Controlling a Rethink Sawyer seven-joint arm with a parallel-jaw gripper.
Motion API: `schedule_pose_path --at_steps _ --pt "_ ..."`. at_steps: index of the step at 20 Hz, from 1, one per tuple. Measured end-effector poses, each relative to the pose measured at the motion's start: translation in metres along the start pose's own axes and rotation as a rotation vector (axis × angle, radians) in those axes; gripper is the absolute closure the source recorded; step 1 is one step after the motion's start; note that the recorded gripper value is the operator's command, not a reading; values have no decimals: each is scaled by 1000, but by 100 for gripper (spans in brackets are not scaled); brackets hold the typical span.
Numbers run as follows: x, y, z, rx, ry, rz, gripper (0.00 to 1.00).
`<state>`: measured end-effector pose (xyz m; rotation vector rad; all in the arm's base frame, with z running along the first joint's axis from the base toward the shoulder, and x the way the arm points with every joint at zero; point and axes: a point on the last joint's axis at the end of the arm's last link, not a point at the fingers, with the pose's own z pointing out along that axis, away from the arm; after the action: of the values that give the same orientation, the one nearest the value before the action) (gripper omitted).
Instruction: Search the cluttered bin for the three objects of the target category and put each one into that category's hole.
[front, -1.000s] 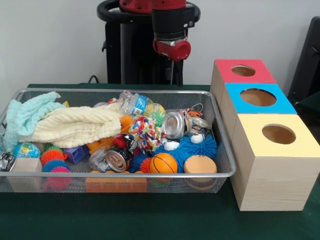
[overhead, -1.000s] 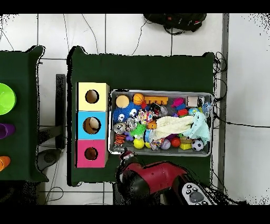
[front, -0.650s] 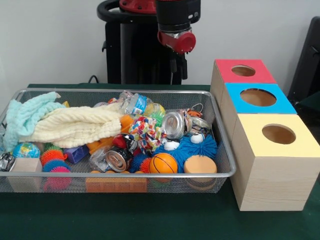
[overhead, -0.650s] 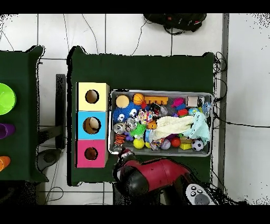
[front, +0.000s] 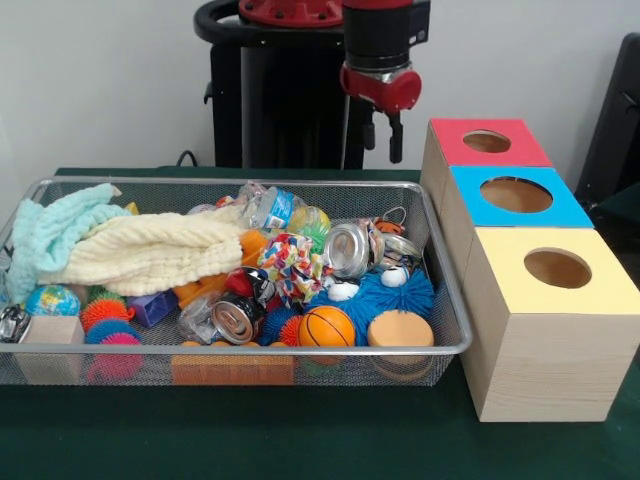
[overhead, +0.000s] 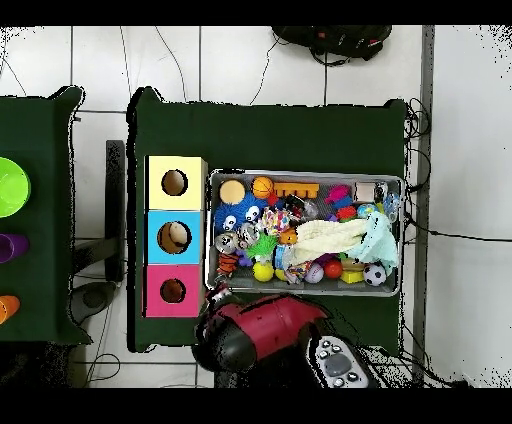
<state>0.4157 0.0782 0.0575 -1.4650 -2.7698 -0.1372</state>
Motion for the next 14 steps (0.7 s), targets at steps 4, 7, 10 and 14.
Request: schedule_pose_path --at_steps 4,7,10,14 --pt "13 4 20 12 -18 -63 0" --pt "16 5 28 5 -21 -70 0" --pt "8 1 32 -8 -23 -46 0" --pt "-7 -5 31 -12 -26 -7 0"
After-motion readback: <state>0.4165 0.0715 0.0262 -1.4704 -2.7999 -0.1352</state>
